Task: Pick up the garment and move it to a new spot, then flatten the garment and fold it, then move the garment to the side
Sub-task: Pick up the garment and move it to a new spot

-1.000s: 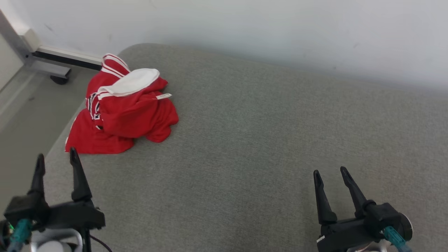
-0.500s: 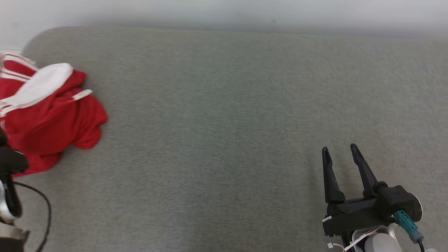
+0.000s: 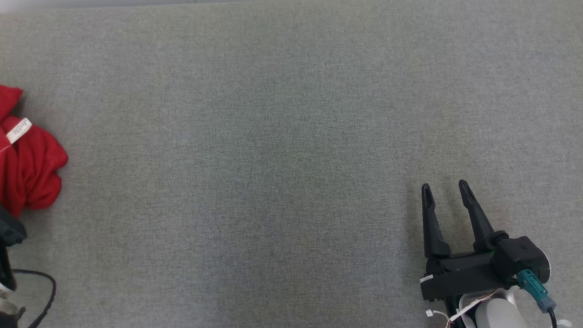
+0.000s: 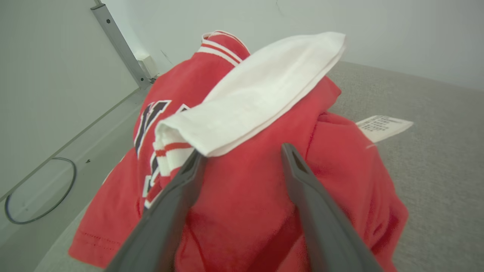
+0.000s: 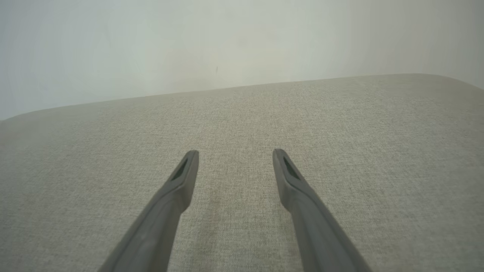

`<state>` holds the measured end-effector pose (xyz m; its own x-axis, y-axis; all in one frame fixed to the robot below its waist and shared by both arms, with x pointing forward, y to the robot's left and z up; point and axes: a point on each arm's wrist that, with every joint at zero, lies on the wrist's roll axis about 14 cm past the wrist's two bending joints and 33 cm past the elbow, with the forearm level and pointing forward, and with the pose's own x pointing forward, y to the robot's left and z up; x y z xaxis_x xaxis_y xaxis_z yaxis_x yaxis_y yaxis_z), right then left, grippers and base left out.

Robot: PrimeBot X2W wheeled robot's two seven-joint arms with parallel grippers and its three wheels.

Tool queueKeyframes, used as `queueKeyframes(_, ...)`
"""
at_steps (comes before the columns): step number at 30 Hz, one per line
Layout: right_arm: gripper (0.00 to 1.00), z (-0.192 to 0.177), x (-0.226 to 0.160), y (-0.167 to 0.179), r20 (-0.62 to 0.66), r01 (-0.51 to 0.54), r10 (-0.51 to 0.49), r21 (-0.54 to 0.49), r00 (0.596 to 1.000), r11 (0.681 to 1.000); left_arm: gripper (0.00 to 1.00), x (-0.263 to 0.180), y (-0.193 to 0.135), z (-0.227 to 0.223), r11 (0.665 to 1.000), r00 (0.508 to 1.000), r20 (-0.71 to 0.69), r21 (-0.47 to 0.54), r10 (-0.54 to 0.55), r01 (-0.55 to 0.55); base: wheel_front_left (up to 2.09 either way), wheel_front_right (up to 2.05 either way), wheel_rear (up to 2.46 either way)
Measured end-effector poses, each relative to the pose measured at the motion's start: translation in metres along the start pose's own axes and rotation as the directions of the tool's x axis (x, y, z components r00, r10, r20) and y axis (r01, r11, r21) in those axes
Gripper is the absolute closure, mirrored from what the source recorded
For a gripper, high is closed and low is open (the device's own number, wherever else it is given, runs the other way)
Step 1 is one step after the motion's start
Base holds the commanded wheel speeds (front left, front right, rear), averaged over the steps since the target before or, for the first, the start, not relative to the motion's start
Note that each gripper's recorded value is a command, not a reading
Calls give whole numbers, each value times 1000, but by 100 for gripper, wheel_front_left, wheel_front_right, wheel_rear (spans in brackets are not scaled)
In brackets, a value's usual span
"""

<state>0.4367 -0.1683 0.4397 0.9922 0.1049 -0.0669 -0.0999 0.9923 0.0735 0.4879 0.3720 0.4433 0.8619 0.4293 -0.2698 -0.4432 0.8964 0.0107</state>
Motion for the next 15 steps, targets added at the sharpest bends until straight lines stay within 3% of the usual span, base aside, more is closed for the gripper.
queueKeyframes(9,0,4,0,6,10,-13,13,9,1000,1000,2,-10,4,-45,999,969,-245,-39,15,-25,0,0,0)
queueKeyframes(10,0,5,0,7,12,-15,15,10,1000,1000,58,-11,4,-46,999,967,-255,-38,12,-23,0,0,0)
queueKeyframes(11,0,6,0,7,14,-16,16,11,1000,1000,100,-12,4,-45,999,966,-257,-37,12,-22,0,0,0)
queueKeyframes(15,0,8,-2,9,20,-18,18,12,1000,1000,100,-12,4,-30,1000,978,-209,-27,4,-10,0,0,0)
